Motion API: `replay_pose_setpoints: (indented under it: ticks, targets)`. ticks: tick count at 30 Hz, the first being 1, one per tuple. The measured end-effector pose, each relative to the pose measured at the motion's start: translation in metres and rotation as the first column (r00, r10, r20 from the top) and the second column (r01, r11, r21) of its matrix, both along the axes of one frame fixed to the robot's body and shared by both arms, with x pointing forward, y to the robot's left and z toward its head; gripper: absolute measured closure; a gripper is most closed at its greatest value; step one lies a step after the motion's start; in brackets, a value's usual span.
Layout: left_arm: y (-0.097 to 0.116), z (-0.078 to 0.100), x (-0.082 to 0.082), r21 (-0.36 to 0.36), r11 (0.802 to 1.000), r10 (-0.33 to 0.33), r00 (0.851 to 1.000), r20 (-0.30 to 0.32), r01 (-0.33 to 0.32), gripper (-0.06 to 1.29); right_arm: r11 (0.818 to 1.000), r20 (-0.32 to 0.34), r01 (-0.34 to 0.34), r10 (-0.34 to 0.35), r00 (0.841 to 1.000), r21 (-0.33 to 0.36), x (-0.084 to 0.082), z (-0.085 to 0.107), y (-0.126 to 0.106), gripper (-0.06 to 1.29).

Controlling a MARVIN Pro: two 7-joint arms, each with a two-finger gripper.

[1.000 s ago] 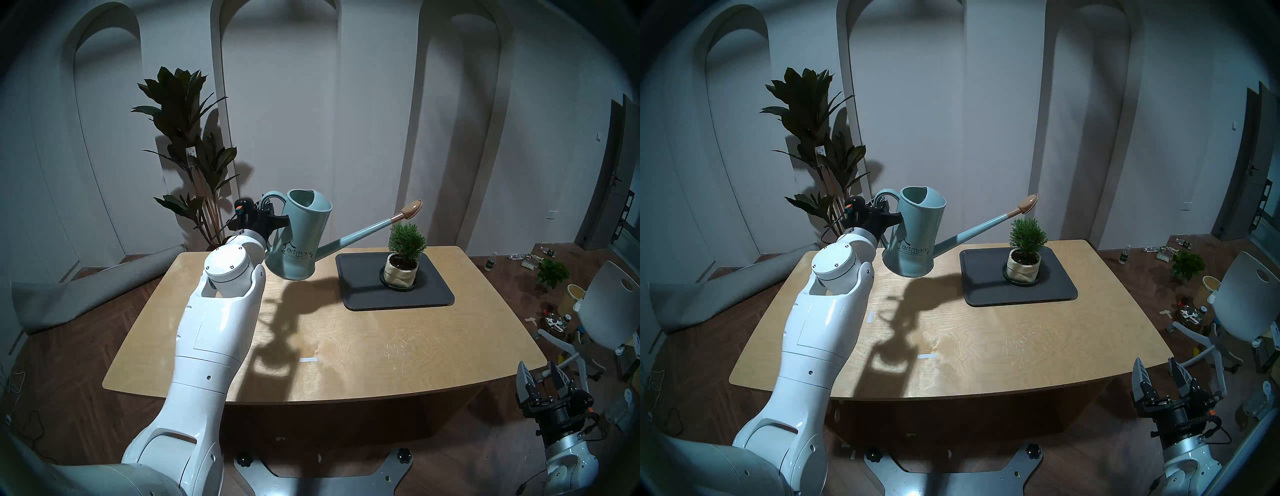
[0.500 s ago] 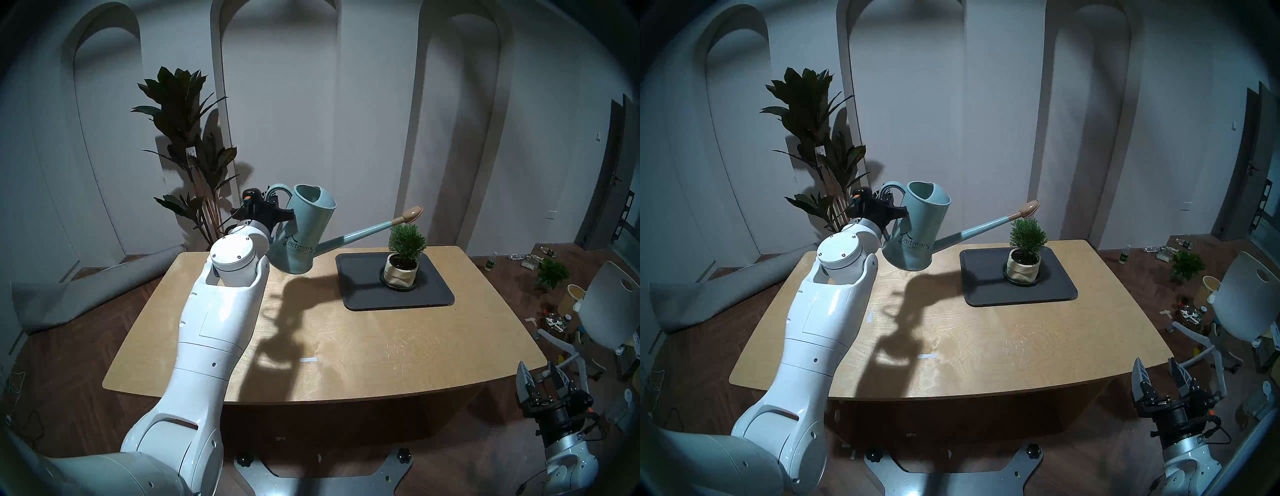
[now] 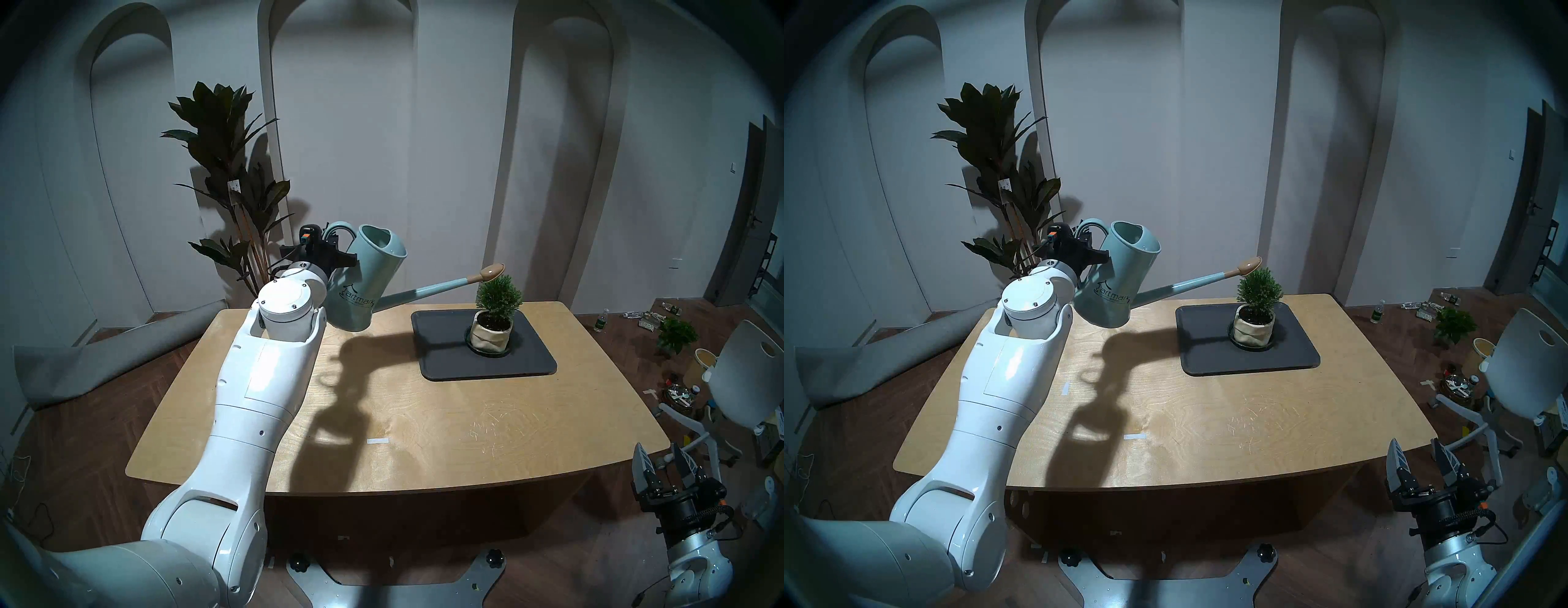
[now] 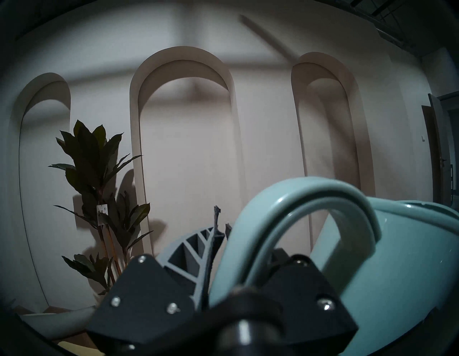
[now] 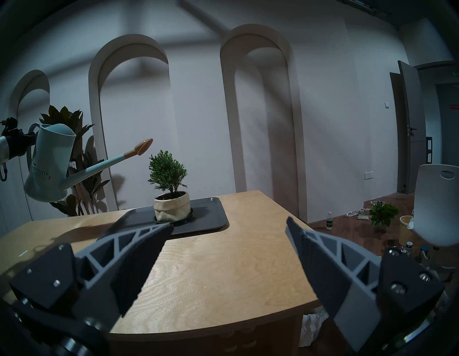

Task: Pick up the watering can and pour water into the potted plant, then put the can down

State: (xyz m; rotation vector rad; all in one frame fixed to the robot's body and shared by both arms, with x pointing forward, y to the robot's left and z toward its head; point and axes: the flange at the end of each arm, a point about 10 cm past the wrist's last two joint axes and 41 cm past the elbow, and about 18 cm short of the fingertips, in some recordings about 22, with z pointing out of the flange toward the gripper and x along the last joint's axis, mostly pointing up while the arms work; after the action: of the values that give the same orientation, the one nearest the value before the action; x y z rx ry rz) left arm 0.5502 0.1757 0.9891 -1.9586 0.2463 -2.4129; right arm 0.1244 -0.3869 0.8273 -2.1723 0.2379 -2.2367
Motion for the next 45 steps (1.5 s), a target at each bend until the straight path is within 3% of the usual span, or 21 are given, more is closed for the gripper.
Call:
replay_pose_setpoints:
  ticks: [25, 45]
  targets:
    - [-0.021, 0.033, 0.013, 0.144, 0.989, -0.031, 0.996, 0.084, 0.018, 1.04, 1.0, 0.003, -0.004, 0.004, 1.0, -0.003, 0.001, 0.0, 0.0, 0.0]
    - [-0.045, 0.055, 0.022, 0.304, 0.952, -0.1, 0.979, 0.177, 0.042, 1.06, 1.0, 0.005, -0.009, 0.009, 1.0, -0.007, 0.001, 0.001, 0.0, 0.0]
